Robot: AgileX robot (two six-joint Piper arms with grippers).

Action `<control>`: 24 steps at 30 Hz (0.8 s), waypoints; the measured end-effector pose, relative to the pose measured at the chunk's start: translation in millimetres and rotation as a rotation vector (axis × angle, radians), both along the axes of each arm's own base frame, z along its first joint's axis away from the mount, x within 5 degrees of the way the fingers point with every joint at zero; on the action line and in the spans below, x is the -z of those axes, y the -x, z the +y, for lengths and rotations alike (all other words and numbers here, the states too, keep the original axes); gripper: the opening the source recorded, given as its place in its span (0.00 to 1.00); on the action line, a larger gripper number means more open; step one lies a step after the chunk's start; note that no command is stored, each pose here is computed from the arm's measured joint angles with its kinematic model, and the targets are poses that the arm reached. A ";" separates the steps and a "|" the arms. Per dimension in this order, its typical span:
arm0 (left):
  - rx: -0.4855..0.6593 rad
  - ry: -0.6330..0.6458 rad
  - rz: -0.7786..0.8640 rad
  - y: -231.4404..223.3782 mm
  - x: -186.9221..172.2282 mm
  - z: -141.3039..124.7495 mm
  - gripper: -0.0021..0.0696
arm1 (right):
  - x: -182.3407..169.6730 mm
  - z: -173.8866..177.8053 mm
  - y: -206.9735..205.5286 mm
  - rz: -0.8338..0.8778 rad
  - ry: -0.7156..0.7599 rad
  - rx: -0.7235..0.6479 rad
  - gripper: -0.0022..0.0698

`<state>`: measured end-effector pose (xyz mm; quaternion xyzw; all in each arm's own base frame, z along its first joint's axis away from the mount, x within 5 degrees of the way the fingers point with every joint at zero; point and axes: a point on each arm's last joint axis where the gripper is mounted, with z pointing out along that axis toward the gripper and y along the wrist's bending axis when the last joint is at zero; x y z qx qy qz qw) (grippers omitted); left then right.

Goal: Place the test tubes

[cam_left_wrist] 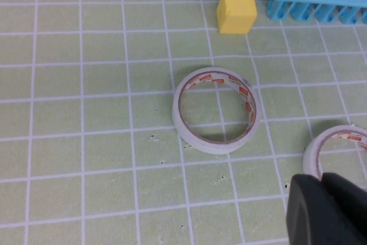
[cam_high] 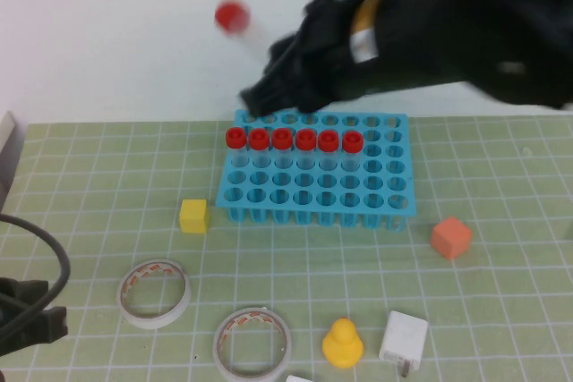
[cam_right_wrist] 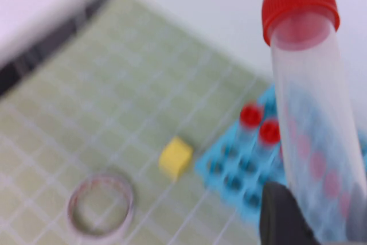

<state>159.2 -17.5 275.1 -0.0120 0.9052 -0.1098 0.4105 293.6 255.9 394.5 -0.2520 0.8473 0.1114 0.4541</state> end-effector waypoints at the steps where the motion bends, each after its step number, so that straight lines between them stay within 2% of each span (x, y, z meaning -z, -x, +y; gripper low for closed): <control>1: 0.000 0.000 0.000 0.0 0.0 0.0 0.03 | -4.0 -5.1 4.7 -0.030 -0.012 -0.002 0.36; 4: -0.002 0.000 -0.006 -0.4 -0.4 0.2 0.03 | -14.1 -22.9 21.6 -0.152 -0.044 -0.021 0.36; 7: -0.006 -0.001 -0.015 -1.0 -1.0 0.4 0.03 | -8.0 -38.5 40.1 -0.241 -0.067 -0.060 0.36; 13: -0.011 -0.002 -0.030 -1.9 -2.0 0.9 0.03 | 36.1 -48.1 71.3 -0.358 -0.118 -0.248 0.36; 18: -0.017 -0.012 -0.050 -3.1 -3.3 1.8 0.03 | 72.8 -50.1 91.7 -0.356 -0.231 -0.357 0.36; 24: -0.058 -0.024 -0.163 -9.4 -11.5 5.4 0.03 | 104.5 -55.8 102.4 -0.301 -0.314 -0.356 0.36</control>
